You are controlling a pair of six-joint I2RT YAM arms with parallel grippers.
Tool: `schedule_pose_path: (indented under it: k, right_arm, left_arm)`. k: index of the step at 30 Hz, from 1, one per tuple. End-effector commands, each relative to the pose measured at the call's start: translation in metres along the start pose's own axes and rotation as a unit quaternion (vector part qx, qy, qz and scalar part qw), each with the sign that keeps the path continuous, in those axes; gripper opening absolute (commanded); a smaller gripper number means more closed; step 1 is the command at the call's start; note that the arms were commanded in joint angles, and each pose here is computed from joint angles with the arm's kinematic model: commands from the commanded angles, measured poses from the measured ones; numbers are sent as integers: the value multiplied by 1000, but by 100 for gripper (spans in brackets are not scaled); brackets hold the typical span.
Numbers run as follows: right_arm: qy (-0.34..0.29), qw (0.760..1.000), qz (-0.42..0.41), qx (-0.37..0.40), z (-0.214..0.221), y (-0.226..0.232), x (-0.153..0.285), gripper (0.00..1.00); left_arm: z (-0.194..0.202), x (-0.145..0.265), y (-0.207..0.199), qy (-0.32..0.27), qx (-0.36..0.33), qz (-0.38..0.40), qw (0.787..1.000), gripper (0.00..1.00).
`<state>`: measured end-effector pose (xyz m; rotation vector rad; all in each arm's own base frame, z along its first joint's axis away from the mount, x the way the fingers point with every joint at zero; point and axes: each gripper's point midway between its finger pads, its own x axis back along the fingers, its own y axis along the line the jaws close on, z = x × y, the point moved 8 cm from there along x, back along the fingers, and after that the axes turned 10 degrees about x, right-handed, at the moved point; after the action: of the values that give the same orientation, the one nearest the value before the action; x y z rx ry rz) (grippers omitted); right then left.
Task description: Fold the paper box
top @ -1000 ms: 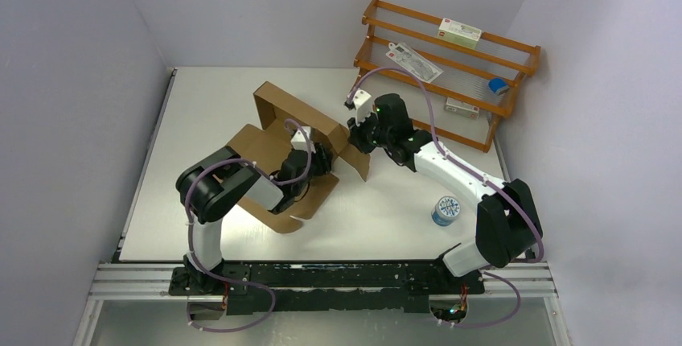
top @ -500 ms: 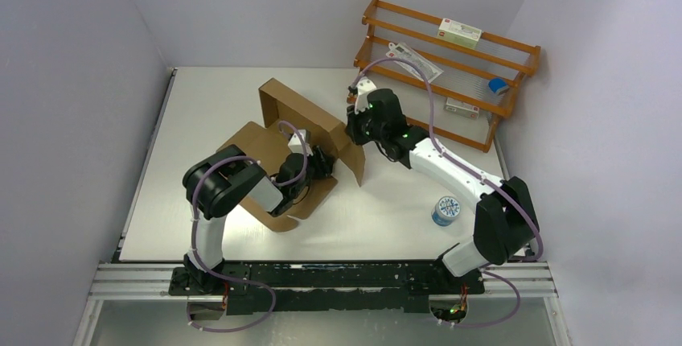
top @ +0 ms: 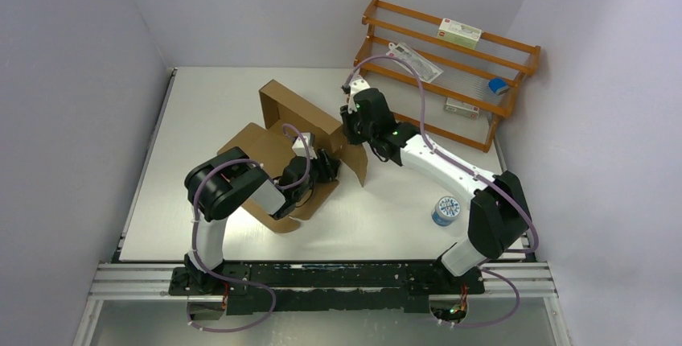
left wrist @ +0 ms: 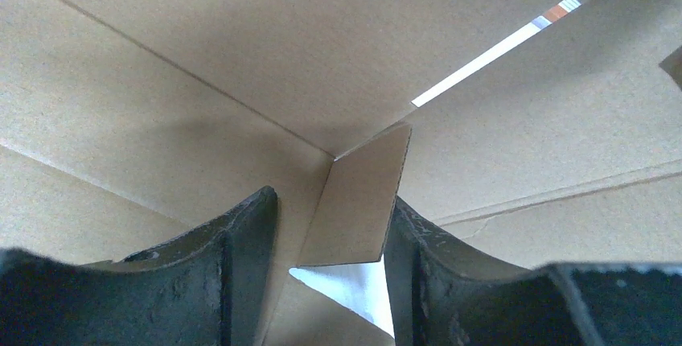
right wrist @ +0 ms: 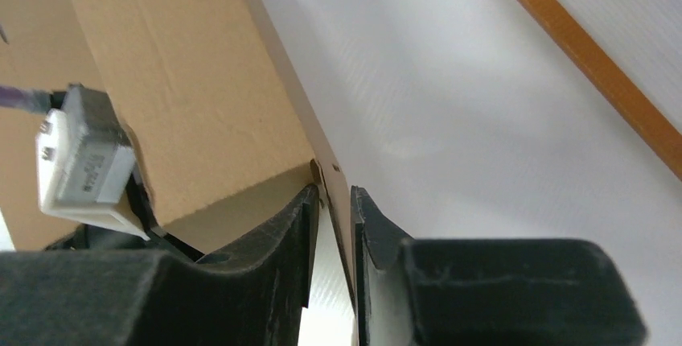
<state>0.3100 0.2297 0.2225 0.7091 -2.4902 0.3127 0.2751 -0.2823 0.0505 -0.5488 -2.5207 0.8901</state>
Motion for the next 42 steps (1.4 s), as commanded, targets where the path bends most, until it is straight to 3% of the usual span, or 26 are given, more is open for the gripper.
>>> schedule_pose_path:
  k: [1, 7, 15, 23, 26, 33, 42]
  right_arm:
    - [45, 998, 13, 36, 21, -2, 3, 27]
    - [55, 998, 7, 34, 24, 3, -9, 25]
    - [31, 996, 46, -68, 1, 11, -21, 17]
    - [34, 990, 68, -116, -11, 11, -31, 8]
    - [32, 990, 74, -117, -12, 9, -34, 2]
    - [41, 990, 89, -106, -6, 4, -36, 0]
    - [39, 994, 68, -76, -9, 6, -41, 0]
  left_arm:
    - [8, 5, 6, 22, -9, -19, 1000, 56]
    - [10, 7, 8, 24, -6, -20, 1000, 55]
    - [23, 11, 2, 39, -7, -10, 999, 53]
    - [38, 16, -3, 53, 28, 0, 998, 51]
    - [32, 20, -3, 40, 28, -8, 999, 52]
    - [3, 31, 1, 17, 3, -50, 999, 63]
    - [-3, 74, 15, 68, -58, -78, 993, 66]
